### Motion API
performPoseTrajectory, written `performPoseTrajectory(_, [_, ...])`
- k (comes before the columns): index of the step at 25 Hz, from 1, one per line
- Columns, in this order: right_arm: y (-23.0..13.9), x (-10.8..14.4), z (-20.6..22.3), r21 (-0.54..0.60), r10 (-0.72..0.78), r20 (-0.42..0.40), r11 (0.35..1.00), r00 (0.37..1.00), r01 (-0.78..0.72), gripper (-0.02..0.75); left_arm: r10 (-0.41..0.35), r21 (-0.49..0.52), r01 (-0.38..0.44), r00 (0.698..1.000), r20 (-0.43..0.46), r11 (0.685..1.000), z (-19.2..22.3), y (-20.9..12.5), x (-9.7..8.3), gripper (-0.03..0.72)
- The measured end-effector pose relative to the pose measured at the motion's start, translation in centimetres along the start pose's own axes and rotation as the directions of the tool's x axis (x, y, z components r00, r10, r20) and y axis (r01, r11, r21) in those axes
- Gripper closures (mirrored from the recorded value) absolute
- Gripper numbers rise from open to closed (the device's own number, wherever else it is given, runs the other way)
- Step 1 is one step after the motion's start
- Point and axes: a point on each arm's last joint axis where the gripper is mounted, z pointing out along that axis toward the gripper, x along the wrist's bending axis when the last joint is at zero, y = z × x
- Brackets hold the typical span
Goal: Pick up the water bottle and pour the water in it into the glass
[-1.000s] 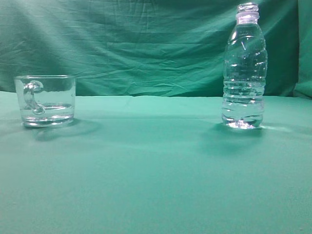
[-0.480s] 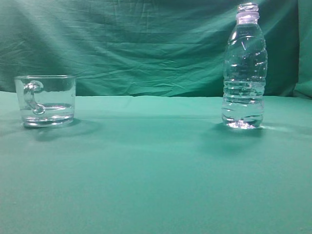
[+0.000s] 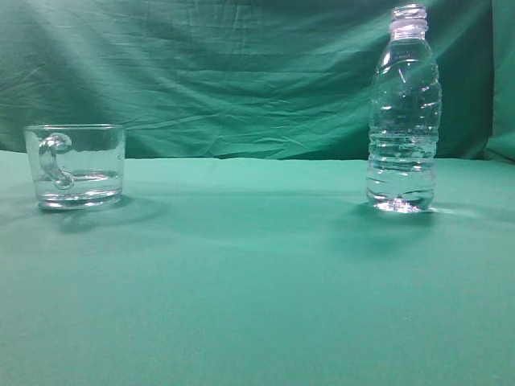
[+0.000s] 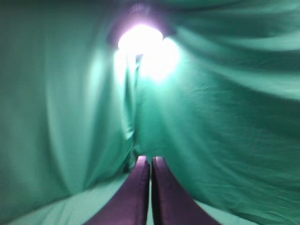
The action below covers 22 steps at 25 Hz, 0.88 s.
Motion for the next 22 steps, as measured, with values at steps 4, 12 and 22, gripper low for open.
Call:
performPoseTrajectory(4, [0.7, -2.6, -0.4, -0.129, 0.126, 0.269, 0.987, 0.955, -0.094, 0.738, 0.000, 0.000, 0.000, 1.000, 0.000, 1.000, 0.0, 0.0, 0.0, 0.688])
performPoseTrajectory(12, [-5.0, -6.7, -1.9, 0.093, -0.033, 0.608, 0.995, 0.793, -0.030, 0.738, 0.000, 0.000, 0.000, 1.000, 0.000, 1.000, 0.0, 0.0, 0.0, 0.688])
performPoseTrajectory(22, [-12.5, -5.9, -6.3, 0.362, -0.212, 0.539, 0.932, 0.815, 0.003, 0.738, 0.000, 0.000, 0.000, 1.000, 0.000, 1.000, 0.0, 0.0, 0.0, 0.688])
